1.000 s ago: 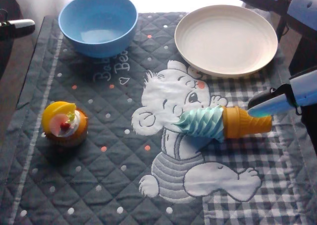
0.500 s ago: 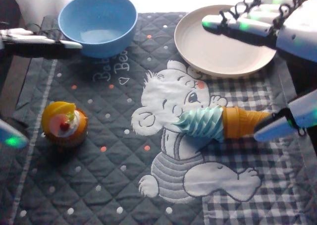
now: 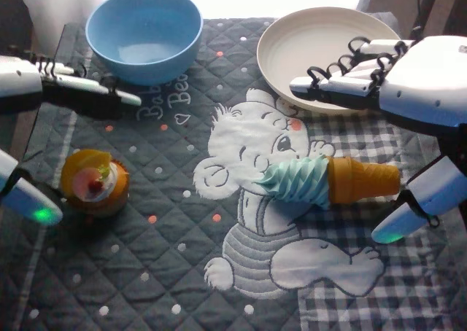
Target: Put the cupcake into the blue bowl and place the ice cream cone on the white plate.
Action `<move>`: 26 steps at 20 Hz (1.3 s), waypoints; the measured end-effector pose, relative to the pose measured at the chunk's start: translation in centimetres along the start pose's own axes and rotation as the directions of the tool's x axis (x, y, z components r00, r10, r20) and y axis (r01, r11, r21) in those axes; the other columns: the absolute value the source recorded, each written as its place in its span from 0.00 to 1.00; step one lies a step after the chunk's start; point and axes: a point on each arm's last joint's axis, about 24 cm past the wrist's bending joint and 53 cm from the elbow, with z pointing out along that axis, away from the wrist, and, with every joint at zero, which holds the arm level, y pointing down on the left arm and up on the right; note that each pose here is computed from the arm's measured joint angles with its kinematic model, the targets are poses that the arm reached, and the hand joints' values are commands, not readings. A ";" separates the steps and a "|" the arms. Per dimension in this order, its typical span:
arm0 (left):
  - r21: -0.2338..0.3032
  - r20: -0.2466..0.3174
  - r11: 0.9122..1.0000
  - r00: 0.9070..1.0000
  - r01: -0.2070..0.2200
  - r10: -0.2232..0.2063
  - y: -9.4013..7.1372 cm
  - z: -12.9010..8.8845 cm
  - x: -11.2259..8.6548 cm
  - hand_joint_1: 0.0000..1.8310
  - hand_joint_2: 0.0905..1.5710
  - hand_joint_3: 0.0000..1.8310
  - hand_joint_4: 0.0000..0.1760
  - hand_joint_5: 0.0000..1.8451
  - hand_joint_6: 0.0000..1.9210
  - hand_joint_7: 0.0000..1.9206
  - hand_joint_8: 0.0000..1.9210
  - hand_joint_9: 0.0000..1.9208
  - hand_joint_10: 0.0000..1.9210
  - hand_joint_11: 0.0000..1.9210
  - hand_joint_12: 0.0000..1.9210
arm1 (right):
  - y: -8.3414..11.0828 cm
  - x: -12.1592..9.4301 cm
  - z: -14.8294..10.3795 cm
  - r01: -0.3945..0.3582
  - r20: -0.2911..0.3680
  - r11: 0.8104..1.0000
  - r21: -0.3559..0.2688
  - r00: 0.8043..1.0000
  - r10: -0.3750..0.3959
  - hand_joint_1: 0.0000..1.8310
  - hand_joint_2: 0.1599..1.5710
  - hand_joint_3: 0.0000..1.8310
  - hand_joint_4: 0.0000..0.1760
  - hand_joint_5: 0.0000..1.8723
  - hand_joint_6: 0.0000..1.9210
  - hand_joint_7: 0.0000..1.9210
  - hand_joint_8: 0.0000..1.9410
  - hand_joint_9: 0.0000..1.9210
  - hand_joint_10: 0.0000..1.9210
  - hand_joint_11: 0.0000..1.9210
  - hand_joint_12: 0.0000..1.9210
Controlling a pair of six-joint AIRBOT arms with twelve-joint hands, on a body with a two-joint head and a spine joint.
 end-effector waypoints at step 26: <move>-0.009 -0.088 0.998 0.995 -0.055 0.054 0.0 2.6 3.0 0.49 0.45 0.00 0.00 0.24 0.01 0.31 0.01 0.33 0.01 0.12 0.55 | -1.2 3.4 3.2 0.023 -0.089 0.999 0.028 0.996 -0.020 0.40 0.36 0.00 0.00 0.15 0.00 0.33 0.00 0.33 0.00 0.13 0.48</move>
